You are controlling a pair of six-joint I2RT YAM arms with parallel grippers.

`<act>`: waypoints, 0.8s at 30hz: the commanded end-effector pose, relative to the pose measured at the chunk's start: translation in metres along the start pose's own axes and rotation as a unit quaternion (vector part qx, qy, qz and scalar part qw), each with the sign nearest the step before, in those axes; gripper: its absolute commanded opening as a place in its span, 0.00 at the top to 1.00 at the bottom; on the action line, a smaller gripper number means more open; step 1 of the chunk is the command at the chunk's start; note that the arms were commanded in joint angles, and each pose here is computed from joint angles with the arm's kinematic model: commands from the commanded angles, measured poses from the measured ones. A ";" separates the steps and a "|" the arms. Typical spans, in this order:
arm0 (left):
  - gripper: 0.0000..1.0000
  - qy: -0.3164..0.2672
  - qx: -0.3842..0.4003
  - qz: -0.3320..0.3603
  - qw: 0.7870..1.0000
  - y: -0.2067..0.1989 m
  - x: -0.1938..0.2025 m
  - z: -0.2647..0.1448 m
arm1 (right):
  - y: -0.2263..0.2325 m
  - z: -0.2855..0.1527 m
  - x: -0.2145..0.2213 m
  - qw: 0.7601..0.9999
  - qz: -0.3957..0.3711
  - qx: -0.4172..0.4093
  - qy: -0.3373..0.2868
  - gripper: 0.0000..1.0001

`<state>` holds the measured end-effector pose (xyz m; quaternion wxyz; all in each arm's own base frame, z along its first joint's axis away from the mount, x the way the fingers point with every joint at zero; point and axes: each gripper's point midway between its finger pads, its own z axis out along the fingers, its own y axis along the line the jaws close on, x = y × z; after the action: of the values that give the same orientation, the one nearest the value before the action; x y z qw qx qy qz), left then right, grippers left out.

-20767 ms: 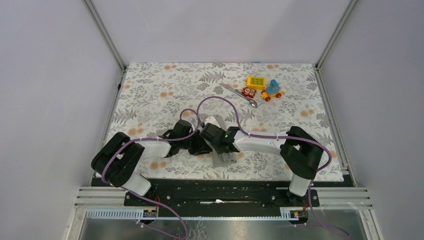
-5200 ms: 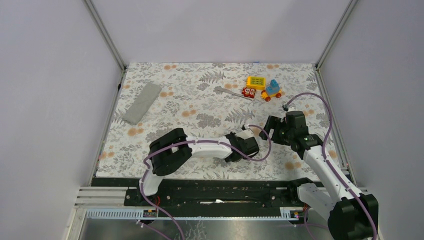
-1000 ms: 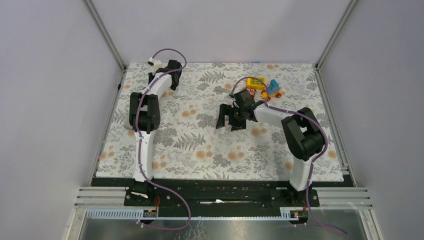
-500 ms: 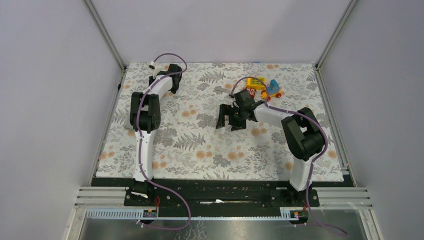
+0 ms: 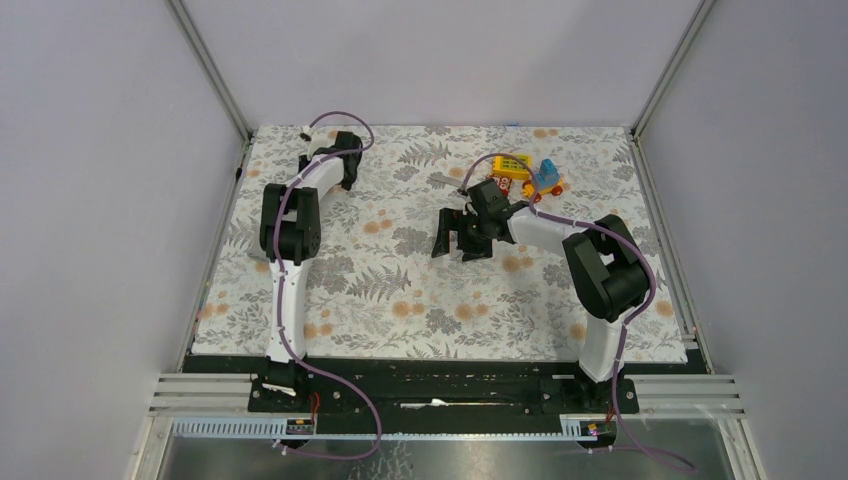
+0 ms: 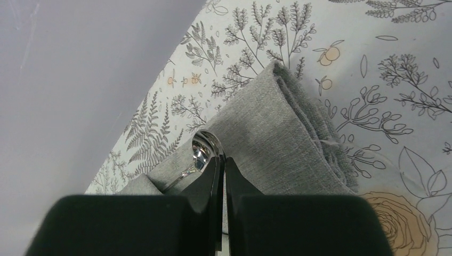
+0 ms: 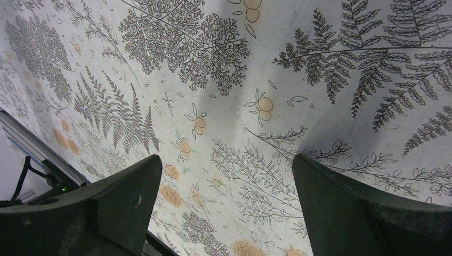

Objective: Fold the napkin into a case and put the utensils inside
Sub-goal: Insert the spoon into the folded napkin.

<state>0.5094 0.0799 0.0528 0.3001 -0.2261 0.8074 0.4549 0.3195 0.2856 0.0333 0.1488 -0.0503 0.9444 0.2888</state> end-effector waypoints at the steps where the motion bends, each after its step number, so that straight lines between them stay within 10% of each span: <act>1: 0.92 0.003 0.029 -0.028 0.999 -0.008 -0.006 0.003 | 0.006 -0.013 0.000 1.000 -0.016 0.005 -0.006 0.00; 17: 0.55 0.007 0.171 -0.122 0.978 0.043 -0.069 -0.068 | -0.018 -0.061 -0.033 0.986 -0.085 0.117 -0.084 0.00; 21: 0.44 0.043 0.342 -0.132 0.930 0.039 -0.071 -0.129 | -0.032 -0.076 -0.062 0.974 -0.114 0.154 -0.124 0.00; 24: 0.38 0.060 0.508 -0.132 0.849 0.039 -0.053 -0.191 | -0.026 -0.070 -0.080 0.967 -0.177 0.141 -0.118 0.01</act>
<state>0.5007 0.0111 0.1623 0.3843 -0.2420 0.8774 0.1549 0.3445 0.2285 0.0686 0.2508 -0.0960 0.9509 0.1536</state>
